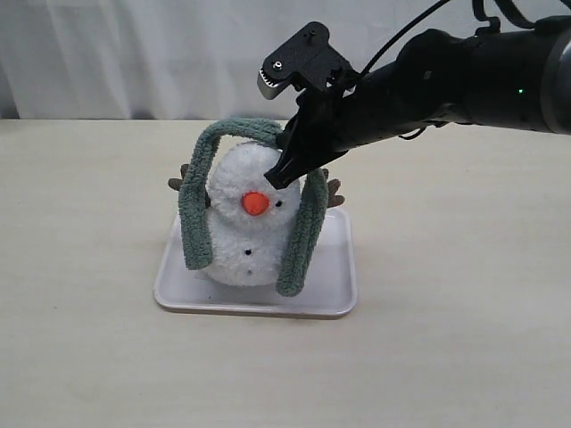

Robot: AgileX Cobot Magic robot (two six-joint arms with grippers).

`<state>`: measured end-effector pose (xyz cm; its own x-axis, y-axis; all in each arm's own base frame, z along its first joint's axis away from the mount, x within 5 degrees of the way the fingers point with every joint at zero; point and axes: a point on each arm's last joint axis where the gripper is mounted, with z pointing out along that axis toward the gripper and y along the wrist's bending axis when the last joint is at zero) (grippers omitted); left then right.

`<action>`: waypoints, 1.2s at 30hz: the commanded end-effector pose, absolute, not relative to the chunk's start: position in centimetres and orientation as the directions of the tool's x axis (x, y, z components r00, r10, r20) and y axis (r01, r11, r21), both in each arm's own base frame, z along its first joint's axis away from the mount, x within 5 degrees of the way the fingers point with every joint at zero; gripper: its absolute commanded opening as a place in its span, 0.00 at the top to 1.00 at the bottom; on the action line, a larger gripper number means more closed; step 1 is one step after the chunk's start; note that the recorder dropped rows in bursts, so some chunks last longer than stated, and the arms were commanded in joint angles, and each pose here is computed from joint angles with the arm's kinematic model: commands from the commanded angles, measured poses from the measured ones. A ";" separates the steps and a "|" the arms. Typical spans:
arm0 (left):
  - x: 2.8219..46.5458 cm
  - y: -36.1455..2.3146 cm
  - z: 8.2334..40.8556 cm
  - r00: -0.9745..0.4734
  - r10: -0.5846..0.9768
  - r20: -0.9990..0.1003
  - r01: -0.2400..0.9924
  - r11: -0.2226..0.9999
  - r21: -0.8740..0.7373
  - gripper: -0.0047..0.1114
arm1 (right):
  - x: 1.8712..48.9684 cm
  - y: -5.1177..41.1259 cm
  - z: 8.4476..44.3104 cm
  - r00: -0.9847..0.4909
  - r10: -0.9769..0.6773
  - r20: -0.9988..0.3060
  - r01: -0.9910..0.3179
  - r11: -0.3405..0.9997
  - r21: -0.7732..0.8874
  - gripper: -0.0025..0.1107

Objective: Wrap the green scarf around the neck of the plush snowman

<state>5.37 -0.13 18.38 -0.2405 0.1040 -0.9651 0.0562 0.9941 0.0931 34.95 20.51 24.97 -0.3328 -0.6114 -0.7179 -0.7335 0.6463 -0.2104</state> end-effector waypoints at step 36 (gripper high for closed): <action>5.4 -0.2 18.4 -0.229 0.101 -0.968 0.062 0.994 0.089 0.96 | 32.1 19.7 32.5 -0.482 -0.359 -0.799 -0.652 0.756 0.054 0.48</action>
